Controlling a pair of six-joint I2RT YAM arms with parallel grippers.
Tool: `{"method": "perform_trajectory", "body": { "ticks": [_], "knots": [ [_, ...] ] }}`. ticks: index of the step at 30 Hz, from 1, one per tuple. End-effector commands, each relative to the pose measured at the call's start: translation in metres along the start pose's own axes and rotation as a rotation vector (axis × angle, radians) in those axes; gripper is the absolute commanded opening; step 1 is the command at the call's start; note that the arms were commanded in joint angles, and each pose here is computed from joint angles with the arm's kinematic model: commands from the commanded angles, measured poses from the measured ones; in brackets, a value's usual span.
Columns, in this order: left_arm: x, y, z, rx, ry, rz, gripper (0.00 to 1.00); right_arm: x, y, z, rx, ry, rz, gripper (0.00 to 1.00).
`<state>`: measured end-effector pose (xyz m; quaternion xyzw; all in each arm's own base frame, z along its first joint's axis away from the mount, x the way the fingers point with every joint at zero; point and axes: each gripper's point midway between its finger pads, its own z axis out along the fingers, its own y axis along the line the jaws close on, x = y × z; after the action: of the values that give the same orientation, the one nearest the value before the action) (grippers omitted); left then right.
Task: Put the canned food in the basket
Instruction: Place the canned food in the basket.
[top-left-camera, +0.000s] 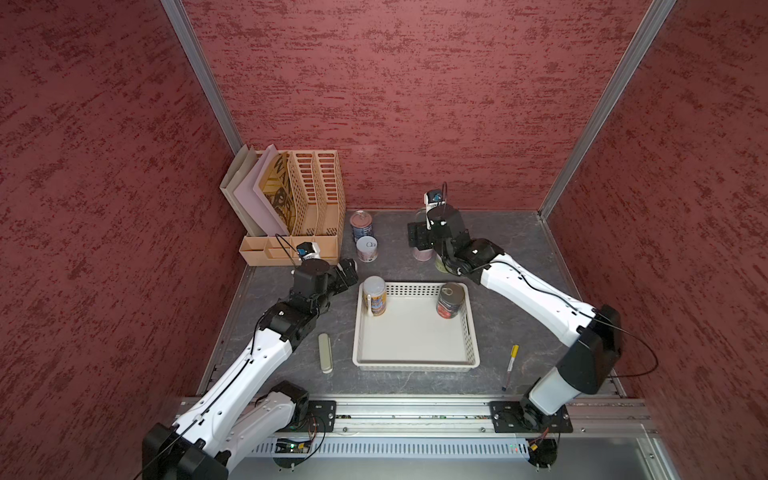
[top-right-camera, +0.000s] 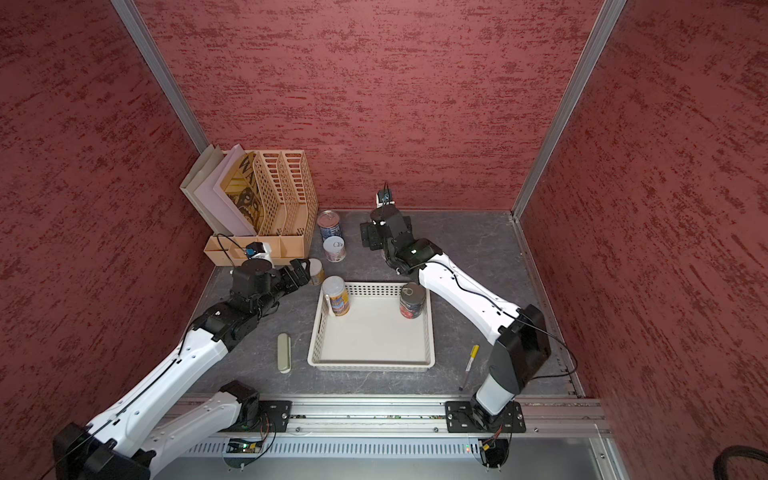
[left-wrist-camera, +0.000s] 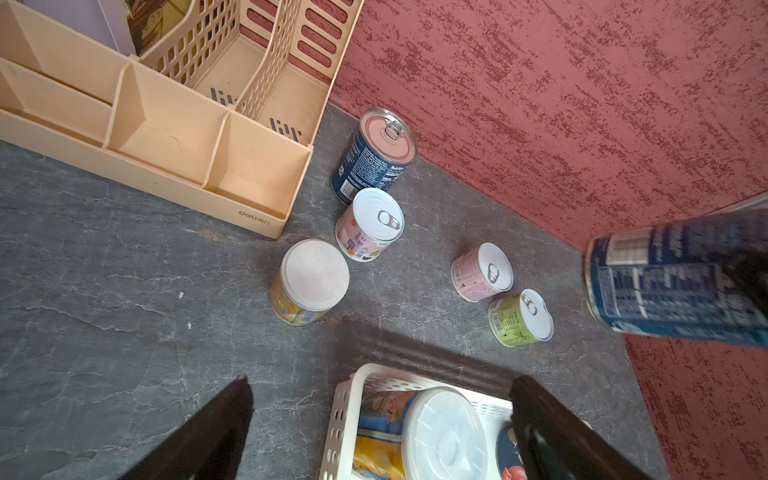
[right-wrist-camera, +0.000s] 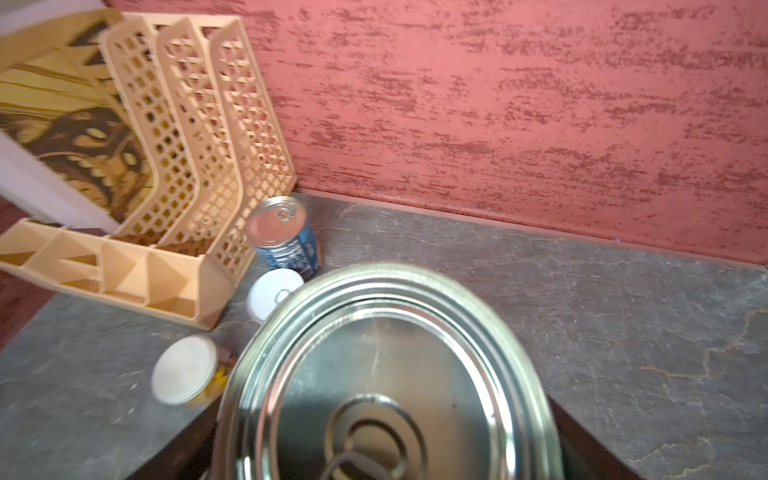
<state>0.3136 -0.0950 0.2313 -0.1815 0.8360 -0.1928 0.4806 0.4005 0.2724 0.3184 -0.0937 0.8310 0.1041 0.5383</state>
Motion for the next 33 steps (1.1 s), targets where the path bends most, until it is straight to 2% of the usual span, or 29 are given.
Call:
{"method": "perform_trajectory", "body": {
  "ticks": [1, 7, 12, 19, 33],
  "knots": [
    [-0.003, 0.004, -0.002, -0.01, -0.023, -0.009, 1.0, -0.048, 0.008, -0.058, -0.036, -0.187, 0.074, 0.3],
    [-0.006, 0.005, -0.004, -0.012, -0.035, -0.008, 1.0, -0.009, 0.043, -0.097, -0.13, -0.122, -0.015, 0.29],
    [-0.005, 0.006, -0.004, -0.016, -0.037, -0.008, 1.0, 0.029, 0.048, -0.117, -0.176, -0.088, -0.038, 0.29],
    [-0.005, 0.006, -0.003, -0.018, -0.034, -0.008, 1.0, 0.08, 0.044, -0.112, -0.197, -0.013, -0.026, 0.28],
    [-0.005, 0.006, -0.004, -0.014, -0.036, -0.008, 1.0, 0.132, 0.018, -0.102, -0.122, 0.042, 0.047, 0.27]
  ]
}}
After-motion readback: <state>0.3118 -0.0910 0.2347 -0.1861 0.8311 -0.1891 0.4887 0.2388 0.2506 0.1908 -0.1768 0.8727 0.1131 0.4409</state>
